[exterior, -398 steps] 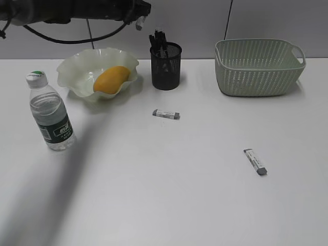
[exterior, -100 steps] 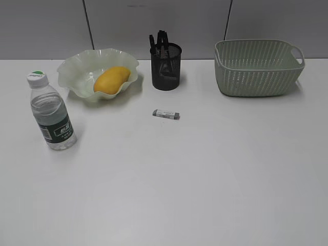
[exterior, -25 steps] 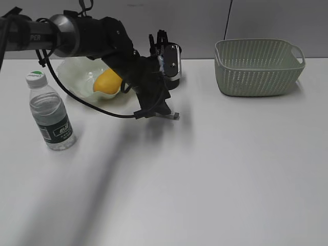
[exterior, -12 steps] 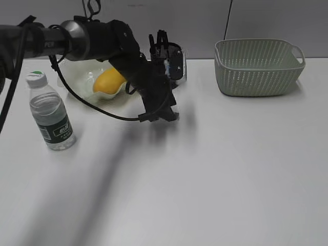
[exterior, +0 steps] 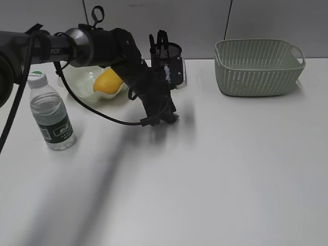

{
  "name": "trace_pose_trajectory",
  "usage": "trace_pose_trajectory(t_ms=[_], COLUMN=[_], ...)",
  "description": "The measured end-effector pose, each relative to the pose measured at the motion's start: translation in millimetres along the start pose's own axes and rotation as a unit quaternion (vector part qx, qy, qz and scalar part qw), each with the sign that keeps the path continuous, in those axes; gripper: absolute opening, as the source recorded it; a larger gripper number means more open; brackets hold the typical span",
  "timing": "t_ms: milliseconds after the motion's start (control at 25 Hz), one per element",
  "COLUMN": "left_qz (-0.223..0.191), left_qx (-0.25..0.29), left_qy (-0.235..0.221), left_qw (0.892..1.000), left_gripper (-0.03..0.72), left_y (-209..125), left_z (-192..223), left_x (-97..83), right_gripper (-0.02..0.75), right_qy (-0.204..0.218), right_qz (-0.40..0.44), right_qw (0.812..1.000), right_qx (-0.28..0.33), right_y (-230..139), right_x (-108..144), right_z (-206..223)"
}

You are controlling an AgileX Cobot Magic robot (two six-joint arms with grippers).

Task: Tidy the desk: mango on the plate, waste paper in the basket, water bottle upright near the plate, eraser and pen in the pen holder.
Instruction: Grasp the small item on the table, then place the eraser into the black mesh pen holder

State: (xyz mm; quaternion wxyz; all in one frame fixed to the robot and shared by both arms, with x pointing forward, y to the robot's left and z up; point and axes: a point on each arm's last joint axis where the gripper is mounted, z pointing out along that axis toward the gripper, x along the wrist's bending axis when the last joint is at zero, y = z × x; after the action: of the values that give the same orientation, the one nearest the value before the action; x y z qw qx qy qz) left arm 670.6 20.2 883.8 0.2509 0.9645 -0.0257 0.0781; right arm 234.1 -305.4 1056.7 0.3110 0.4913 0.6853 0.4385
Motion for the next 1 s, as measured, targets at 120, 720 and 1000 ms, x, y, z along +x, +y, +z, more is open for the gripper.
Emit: trace_pose_trajectory(t_ms=[120,720,1000], left_qz=[0.002,-0.127,-0.243], left_qx=[0.004,-0.19,-0.265], left_qy=[0.003,0.179,0.273], left_qw=[1.0,0.957,0.892], left_gripper=[0.139,0.141,0.141], left_y=[-0.6,26.5,20.1], left_z=[-0.1,-112.4,-118.6], left_x=[0.8,52.1,75.8], right_gripper=[0.339,0.339,0.339], right_qy=[0.0,0.0,0.0], right_qz=[0.0,0.0,0.001], right_qw=[1.0,1.0,1.0], right_qx=[0.001,0.001,0.0], right_y=[-0.1,-0.1,0.0], right_x=[0.0,0.0,0.0], right_z=[0.0,0.0,0.0])
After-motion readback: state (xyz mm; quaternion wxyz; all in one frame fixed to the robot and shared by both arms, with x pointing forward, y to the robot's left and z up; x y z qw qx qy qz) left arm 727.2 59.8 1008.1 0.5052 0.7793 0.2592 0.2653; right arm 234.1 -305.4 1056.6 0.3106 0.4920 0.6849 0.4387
